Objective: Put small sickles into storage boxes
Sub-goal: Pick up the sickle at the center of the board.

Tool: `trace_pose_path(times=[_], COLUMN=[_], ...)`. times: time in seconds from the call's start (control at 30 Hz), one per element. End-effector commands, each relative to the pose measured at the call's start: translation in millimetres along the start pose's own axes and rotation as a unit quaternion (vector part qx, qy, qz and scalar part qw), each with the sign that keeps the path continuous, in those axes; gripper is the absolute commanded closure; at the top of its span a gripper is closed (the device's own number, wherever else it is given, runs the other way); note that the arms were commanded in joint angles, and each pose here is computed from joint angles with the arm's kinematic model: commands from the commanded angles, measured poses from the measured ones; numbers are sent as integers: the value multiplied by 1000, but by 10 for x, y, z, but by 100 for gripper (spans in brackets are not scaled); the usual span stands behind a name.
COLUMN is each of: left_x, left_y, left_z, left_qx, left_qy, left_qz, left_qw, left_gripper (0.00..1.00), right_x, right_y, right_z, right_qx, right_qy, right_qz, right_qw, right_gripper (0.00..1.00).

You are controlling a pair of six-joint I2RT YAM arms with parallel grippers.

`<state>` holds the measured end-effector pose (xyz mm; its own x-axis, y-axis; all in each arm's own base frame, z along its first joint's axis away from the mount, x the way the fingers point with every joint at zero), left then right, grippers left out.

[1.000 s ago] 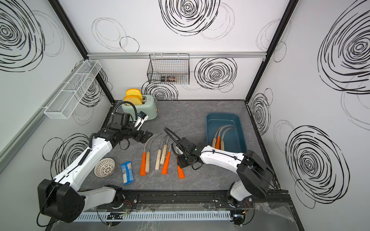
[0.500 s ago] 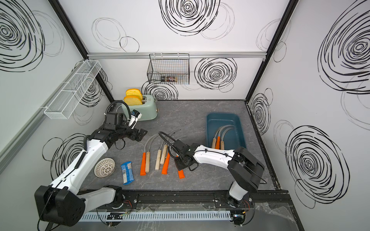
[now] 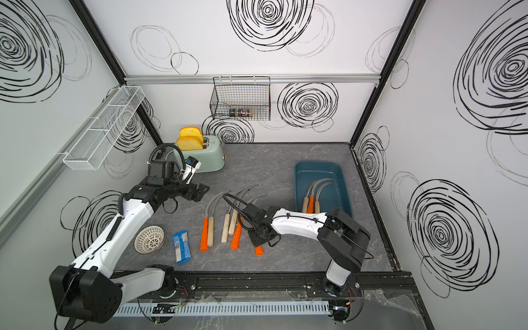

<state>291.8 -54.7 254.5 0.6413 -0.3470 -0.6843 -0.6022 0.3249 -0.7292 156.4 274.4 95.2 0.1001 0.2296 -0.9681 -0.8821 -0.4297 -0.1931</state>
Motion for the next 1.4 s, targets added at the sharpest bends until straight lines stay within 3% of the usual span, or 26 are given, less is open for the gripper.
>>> trace_pose_path(times=[0.0,1.37], left_x=[-37,-7], left_y=[-23,8], left_z=[12,39], left_qx=[6,5], left_qy=[3,16], left_qz=[-19,-17], left_qw=[1000,1000], left_gripper=[4,4], right_x=[-7,190], right_y=[2,126], right_z=[36,-57], right_qx=[0,-3], right_qy=[15,89], right_qz=[6,33], right_qw=[1000,995], right_gripper=[54,57])
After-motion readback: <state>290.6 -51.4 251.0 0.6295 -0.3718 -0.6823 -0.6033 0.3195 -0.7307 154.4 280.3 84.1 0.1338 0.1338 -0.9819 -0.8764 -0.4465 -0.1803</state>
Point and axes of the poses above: each gripper's point midway between its finger pads, its own x axis out along the fingers, its own z axis along the line the jaws close on, y = z × x, the point moved 7 cm from there along -x, back along the fingers, and after that the axes turned 2 degrees about x, right-handed, at the moved point
